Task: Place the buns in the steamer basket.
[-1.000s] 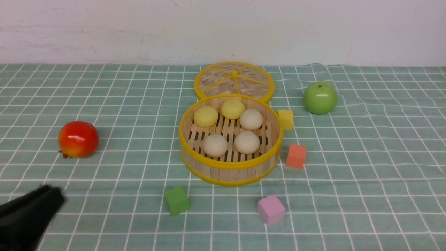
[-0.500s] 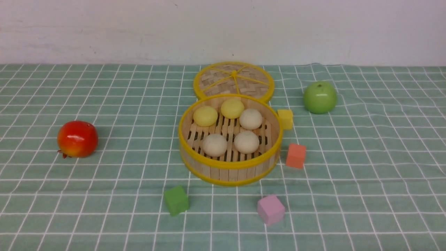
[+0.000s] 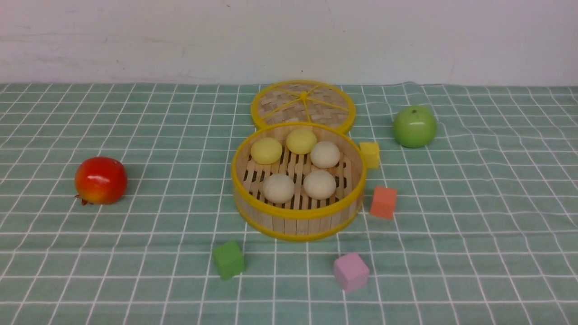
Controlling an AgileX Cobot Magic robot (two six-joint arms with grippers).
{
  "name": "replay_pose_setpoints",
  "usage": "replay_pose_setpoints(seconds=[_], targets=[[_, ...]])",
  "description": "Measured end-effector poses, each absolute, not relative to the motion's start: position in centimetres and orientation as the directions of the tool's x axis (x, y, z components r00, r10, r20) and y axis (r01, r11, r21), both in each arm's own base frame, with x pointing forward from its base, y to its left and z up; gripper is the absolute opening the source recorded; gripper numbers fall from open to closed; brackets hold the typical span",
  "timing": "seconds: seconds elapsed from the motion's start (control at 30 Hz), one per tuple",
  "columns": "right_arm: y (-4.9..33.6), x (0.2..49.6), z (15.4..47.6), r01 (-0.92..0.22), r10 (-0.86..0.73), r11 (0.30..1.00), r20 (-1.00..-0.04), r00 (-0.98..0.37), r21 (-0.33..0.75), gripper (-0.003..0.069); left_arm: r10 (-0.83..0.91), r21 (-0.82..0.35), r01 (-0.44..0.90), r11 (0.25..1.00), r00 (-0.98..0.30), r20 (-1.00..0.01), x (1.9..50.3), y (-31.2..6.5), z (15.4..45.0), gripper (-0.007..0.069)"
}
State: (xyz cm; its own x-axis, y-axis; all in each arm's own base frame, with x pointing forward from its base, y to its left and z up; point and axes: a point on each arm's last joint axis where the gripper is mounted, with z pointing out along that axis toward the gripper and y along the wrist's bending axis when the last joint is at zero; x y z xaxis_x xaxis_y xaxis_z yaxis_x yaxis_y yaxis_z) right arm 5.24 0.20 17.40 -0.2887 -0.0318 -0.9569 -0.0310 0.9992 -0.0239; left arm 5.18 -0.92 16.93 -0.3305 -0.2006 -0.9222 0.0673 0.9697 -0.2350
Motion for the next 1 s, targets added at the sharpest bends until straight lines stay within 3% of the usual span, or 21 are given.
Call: replay_pose_setpoints(seconds=[1.0], targets=[[0.2,5.24,17.4,-0.031,-0.032,0.999,-0.957,-0.289,-0.024,0.0103,-0.202,-0.236,0.067,0.969,-0.331,-0.922,5.18,-0.92,16.93,-0.0014]])
